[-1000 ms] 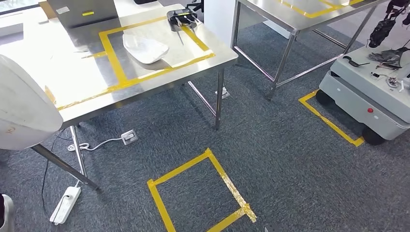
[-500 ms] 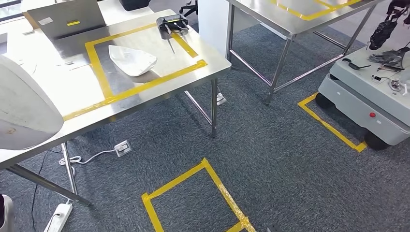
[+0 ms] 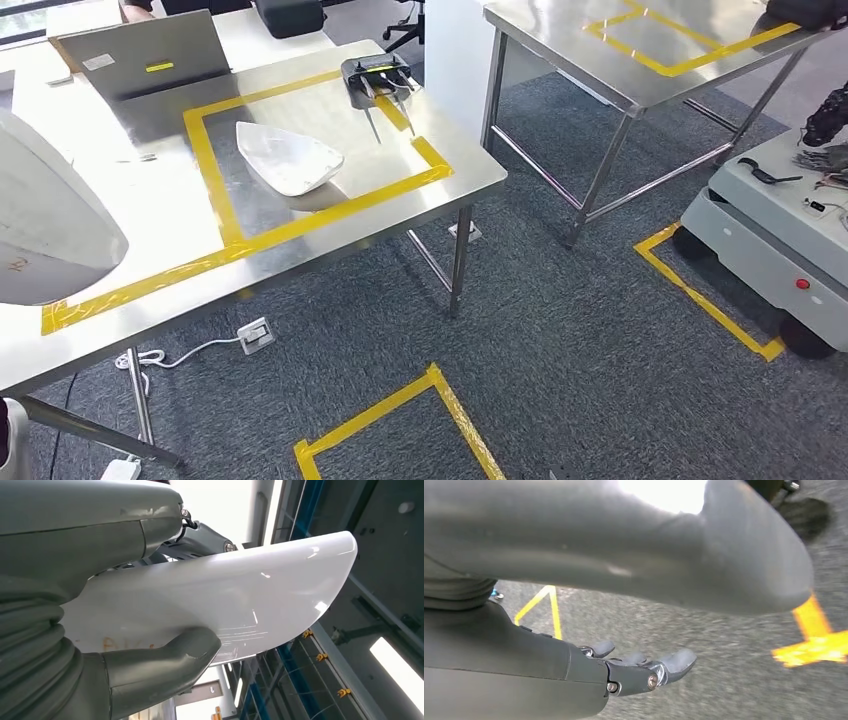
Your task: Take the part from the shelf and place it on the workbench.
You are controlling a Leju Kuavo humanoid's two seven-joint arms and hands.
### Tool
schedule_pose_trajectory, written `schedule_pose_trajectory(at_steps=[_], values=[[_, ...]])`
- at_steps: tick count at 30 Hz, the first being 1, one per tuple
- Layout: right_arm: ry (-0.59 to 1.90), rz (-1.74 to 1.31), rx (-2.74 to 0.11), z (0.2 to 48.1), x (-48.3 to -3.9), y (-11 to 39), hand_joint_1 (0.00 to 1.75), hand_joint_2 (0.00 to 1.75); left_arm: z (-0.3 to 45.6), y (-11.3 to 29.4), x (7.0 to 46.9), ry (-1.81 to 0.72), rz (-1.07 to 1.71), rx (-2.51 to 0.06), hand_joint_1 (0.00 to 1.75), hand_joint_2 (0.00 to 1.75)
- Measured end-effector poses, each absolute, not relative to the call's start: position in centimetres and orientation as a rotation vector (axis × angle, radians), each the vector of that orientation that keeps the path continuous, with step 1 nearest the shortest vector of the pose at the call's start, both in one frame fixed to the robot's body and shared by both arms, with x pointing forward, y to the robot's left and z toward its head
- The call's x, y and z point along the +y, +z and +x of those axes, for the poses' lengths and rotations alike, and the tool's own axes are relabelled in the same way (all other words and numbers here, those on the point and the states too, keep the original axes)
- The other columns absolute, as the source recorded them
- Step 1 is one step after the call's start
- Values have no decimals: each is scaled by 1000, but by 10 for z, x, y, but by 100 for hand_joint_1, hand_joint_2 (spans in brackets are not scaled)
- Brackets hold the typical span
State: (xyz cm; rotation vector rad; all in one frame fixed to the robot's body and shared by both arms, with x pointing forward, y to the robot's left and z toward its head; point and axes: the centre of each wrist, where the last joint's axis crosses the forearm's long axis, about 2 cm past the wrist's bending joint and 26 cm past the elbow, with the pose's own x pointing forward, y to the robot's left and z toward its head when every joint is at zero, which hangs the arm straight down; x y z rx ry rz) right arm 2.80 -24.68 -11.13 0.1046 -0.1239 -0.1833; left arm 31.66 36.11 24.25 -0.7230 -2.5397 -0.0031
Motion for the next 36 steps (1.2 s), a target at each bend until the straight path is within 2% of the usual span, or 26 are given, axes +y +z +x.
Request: schedule_pose_trajectory(at_steps=[36], values=[[-200, 160, -149, 36, -244, -110, 0, 0, 325, 237, 360, 3, -700, -2465, 175, 175]])
